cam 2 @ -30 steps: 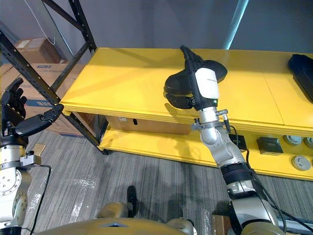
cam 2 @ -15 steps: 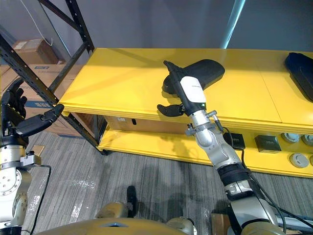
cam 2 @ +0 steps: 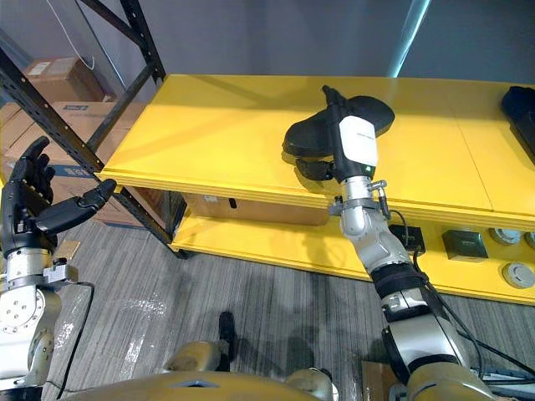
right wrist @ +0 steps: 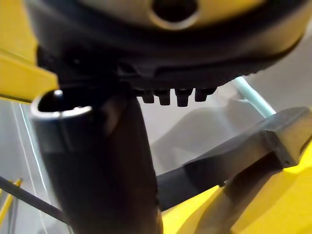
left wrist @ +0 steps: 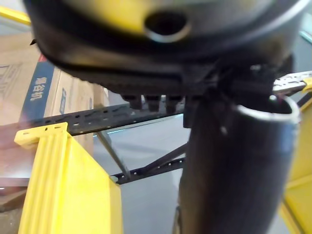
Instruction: Walk over and take three plastic housings, then place them on the shelf
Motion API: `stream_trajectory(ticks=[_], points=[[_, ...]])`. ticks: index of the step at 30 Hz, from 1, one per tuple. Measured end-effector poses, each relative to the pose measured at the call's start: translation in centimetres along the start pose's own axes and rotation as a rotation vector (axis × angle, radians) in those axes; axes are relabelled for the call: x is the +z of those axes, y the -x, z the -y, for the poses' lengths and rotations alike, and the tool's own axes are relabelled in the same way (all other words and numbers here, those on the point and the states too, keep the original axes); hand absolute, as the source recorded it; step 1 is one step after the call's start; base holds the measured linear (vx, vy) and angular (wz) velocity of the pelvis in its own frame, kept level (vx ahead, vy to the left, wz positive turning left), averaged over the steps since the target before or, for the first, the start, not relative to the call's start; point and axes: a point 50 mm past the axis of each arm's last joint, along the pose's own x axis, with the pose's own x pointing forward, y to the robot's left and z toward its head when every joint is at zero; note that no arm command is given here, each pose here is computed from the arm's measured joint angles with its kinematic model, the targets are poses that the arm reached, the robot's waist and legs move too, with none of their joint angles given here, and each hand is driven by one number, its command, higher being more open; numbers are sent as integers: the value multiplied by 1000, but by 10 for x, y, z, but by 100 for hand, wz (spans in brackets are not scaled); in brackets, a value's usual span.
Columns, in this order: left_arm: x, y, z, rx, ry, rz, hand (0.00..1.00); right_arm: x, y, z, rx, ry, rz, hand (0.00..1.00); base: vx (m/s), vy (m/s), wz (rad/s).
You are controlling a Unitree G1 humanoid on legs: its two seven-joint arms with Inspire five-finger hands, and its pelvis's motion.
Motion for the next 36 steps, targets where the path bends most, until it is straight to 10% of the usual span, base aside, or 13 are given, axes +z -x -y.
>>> stream_trajectory(ticks=[4,5,36], points=[[0,0,0,0,2,-1,100,1,-7,4,-22,5,-2,100,-20,-22,2],[0,0,0,1,2,-1,100,1,-9,5,-24,10,-8,0,-36,-35,0],[-4,3,1,46,30,-17,100,17,-42,45,-280,68,85,0,-2,-31,0]])
